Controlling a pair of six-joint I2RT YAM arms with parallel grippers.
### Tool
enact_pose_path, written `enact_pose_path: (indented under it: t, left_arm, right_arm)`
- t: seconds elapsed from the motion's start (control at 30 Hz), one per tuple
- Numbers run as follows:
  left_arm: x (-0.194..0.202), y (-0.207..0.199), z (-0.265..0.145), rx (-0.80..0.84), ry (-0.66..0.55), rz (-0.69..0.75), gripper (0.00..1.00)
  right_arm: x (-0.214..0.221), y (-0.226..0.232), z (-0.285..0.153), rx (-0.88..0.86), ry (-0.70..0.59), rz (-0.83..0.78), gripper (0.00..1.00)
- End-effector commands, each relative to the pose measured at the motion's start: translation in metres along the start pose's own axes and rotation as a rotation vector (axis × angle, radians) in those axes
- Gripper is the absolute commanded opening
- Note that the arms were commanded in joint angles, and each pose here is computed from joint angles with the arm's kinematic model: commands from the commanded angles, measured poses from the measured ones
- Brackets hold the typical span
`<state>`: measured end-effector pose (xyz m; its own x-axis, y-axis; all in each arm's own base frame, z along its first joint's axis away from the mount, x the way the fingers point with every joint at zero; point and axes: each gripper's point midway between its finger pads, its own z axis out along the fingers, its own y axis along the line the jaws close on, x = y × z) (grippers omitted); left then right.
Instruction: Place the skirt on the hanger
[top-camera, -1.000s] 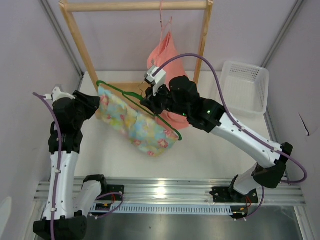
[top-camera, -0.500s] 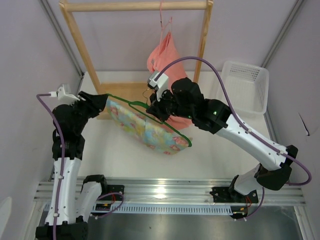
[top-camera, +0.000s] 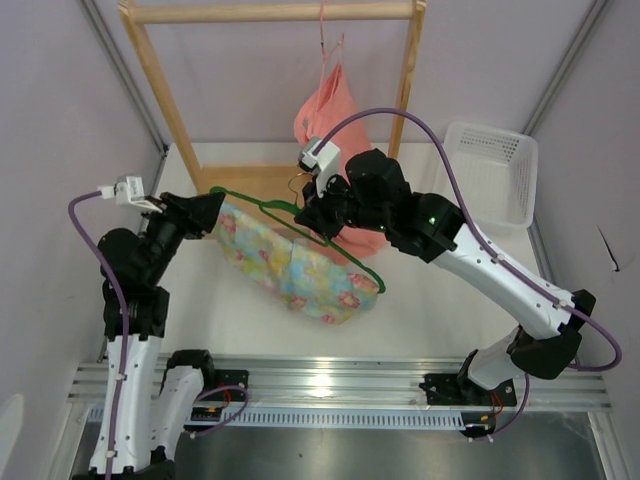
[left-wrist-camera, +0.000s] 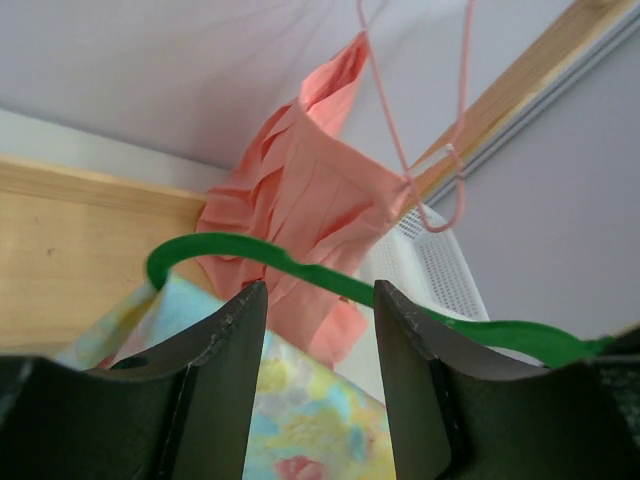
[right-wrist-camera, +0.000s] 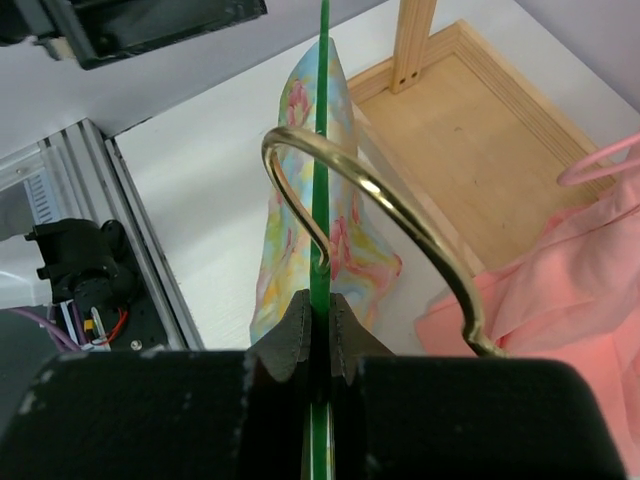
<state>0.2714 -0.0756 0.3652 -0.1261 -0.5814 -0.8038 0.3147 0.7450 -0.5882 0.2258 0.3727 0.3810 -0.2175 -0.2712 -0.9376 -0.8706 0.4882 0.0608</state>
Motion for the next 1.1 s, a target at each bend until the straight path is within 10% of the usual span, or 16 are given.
enact_pose_path:
  t: [0.0, 0.47, 1.07]
  left_arm:
    - [-0.029, -0.040, -0.013, 0.104, -0.067, 0.111, 0.53]
    - [0.005, -0.185, -0.055, 0.913, 0.246, 0.375, 0.63]
    - [0.066, -0.207, -0.062, 1.119, 0.592, 0.385, 0.64]
  right_arm:
    - [-0.043, 0.012, -0.008, -0.072, -0.136, -0.027, 0.00]
    - [-0.029, 0.034, -0.085, -0.438, -0.114, -0.033, 0.00]
    - [-0.011, 0.054, -0.106, -0.589, -0.067, -0.024, 0.00]
